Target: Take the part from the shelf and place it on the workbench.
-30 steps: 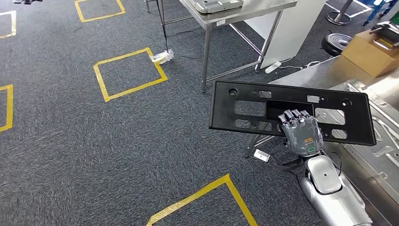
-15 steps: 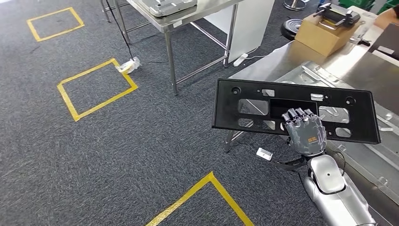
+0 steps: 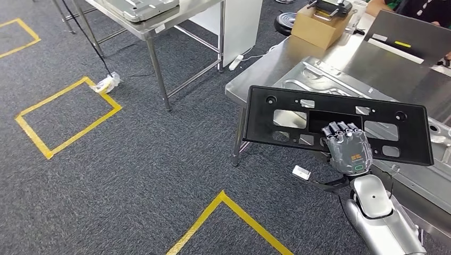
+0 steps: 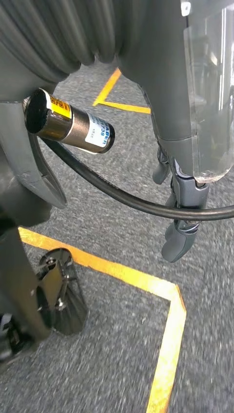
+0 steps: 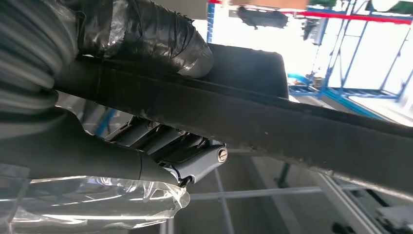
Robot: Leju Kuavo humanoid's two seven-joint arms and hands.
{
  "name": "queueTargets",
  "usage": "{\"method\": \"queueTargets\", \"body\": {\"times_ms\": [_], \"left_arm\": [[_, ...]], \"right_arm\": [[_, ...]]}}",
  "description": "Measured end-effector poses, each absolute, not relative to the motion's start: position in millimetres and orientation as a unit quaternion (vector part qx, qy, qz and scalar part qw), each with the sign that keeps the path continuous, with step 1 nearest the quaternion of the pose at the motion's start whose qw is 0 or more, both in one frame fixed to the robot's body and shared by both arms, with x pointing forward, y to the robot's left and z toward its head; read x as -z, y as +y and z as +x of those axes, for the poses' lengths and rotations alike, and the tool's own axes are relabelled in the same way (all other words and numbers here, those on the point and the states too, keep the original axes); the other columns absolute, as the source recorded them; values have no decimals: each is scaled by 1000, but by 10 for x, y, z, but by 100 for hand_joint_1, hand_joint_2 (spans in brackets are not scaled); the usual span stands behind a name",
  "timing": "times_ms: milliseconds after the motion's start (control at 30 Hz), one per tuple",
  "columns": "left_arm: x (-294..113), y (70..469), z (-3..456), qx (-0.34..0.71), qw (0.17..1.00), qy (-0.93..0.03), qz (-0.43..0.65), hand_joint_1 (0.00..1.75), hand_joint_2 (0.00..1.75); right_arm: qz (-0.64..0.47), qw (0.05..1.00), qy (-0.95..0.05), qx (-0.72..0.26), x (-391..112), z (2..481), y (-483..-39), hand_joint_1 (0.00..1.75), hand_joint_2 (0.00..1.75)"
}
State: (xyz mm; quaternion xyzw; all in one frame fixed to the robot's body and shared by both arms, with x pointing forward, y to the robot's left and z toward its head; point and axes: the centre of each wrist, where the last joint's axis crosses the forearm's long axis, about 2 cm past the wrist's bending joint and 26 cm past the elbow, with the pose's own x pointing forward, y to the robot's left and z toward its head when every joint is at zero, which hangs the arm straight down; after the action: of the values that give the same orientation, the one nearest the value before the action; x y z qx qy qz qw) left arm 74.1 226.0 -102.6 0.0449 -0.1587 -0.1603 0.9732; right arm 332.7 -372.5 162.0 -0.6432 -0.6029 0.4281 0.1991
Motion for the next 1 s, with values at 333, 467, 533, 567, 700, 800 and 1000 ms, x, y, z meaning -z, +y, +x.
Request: {"method": "queueTargets", "body": {"times_ms": [333, 467, 533, 567, 700, 800, 1000], "left_arm": [[1021, 2223, 739, 158, 973, -159, 46, 0, 175], [1026, 2226, 708, 158, 974, -157, 48, 0, 175], [1027, 2229, 703, 157, 974, -156, 48, 0, 175], [1028, 2228, 701, 157, 974, -156, 48, 0, 175], [1022, 2207, 721, 157, 974, -159, 46, 0, 175], [1019, 2194, 723, 157, 973, -160, 45, 0, 175], [1018, 2183, 722, 156, 974, -161, 45, 0, 175]], "right_arm": [[-642, 202, -604, -427, -1624, 3344, -3735, 173, 175], [-640, 206, -603, -429, -1593, 3336, -3717, 173, 175], [-640, 207, -604, -429, -1590, 3338, -3711, 173, 175], [-639, 207, -604, -428, -1590, 3340, -3706, 173, 175], [-638, 210, -603, -431, -1565, 3325, -3701, 173, 175], [-639, 209, -602, -430, -1574, 3330, -3713, 173, 175], [-638, 212, -602, -432, -1558, 3326, -3702, 173, 175]]}}
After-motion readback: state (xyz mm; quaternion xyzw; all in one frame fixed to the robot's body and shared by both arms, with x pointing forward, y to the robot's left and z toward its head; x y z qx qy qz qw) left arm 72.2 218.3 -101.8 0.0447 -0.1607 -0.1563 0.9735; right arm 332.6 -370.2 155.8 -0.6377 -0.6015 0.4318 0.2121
